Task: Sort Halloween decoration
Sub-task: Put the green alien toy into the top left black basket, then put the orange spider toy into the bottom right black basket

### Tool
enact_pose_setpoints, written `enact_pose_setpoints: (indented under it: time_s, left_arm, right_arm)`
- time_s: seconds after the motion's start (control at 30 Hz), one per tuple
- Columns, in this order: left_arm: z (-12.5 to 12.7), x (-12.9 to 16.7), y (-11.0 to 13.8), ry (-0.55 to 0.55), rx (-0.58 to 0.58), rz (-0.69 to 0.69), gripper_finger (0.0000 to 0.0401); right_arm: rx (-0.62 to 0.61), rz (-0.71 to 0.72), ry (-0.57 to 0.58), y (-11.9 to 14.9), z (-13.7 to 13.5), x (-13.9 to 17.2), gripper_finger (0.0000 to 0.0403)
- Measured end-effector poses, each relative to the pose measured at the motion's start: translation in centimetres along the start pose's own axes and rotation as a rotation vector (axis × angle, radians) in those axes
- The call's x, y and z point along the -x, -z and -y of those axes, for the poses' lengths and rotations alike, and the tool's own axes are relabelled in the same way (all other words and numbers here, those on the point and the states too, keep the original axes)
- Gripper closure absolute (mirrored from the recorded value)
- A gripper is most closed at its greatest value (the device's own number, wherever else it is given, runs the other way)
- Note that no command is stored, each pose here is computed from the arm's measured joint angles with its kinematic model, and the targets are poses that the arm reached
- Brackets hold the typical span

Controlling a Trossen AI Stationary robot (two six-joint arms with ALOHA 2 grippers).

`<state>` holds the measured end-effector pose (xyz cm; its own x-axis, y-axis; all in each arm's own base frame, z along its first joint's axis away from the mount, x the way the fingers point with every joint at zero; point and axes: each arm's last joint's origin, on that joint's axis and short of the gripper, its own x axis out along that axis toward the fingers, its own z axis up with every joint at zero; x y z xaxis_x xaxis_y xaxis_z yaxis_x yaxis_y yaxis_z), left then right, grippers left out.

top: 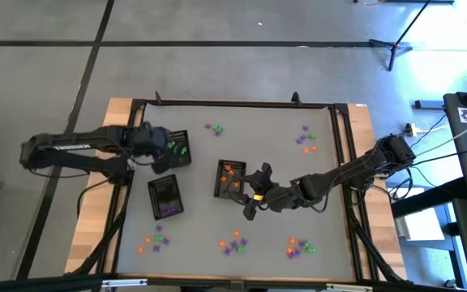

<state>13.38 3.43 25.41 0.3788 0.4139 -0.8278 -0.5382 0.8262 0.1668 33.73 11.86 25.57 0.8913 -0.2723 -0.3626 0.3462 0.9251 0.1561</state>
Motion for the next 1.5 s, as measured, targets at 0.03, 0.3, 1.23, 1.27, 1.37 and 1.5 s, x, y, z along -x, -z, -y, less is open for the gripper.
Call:
enact_pose_setpoints:
  time_s: [0.03,0.3,1.23,1.27,1.37,1.5]
  left_arm:
    - [-0.2,-0.1,-0.2,0.003,0.015,0.005,0.0399]
    - [-0.8,-1.0,-1.3,0.008,0.072,0.027,0.0332]
    - [5.8,8.6,-0.5,0.671,-0.093,-0.041,0.0310]
    - [6.3,8.7,-0.3,0.668,-0.096,-0.048,0.0311]
    - [7.7,9.0,0.4,0.683,-0.095,-0.095,0.0311]
    - [9.9,9.3,1.5,0.706,-0.125,-0.155,0.0311]
  right_arm:
    - [0.000,0.000,0.000,0.0,0.0,0.0,0.0157]
    - [0.003,-0.008,-0.007,0.0,0.0,0.0,0.0157]
    - [0.020,-0.019,-0.011,0.9,-0.3,-0.9,0.0157]
    - [0.018,-0.017,-0.012,0.9,-0.3,-0.9,0.0157]
    - [0.011,-0.004,-0.019,0.8,-0.4,-0.9,0.0157]
    - [0.009,0.002,-0.022,0.7,-0.5,-0.9,0.0157]
